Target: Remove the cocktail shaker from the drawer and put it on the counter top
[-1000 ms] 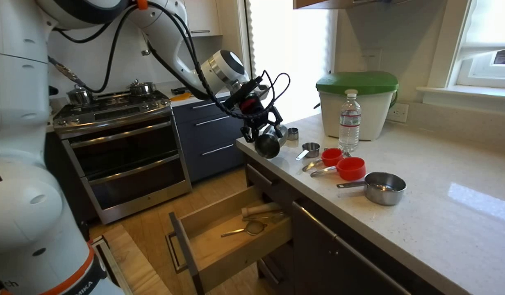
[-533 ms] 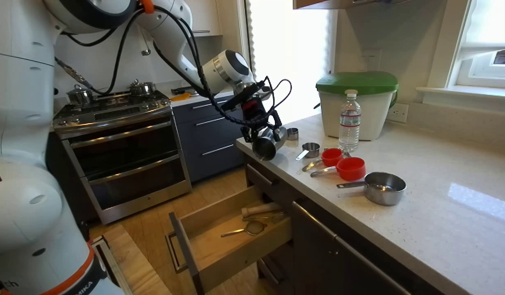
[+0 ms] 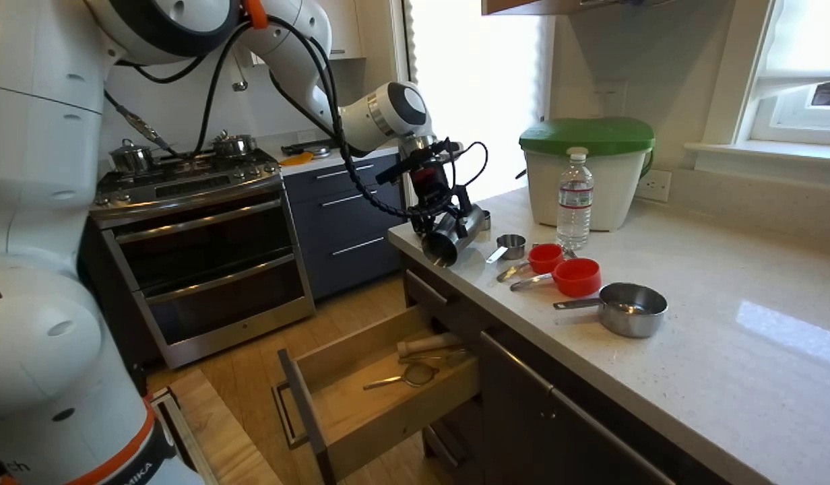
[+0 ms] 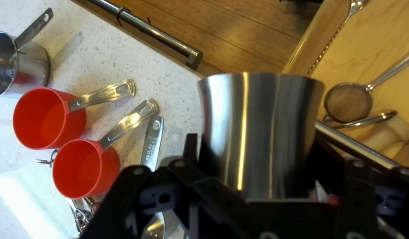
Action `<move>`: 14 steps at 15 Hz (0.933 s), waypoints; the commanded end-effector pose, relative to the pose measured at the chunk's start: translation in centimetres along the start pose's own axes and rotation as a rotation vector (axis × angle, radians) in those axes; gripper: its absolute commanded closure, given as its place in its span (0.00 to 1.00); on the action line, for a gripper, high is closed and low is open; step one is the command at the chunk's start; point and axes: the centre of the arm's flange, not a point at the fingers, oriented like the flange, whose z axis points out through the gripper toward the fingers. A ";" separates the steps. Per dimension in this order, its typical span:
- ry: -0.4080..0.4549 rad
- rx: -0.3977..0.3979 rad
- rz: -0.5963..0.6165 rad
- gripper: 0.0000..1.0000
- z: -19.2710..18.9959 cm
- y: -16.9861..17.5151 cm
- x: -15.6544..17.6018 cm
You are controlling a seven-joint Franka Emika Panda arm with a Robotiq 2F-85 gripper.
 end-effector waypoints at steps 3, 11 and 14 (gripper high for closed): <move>0.034 0.052 0.101 0.44 0.1 1.2 2.0; 0.035 0.044 0.146 0.44 0.5 2.2 3.7; 0.034 0.035 0.142 0.44 0.5 2.3 4.3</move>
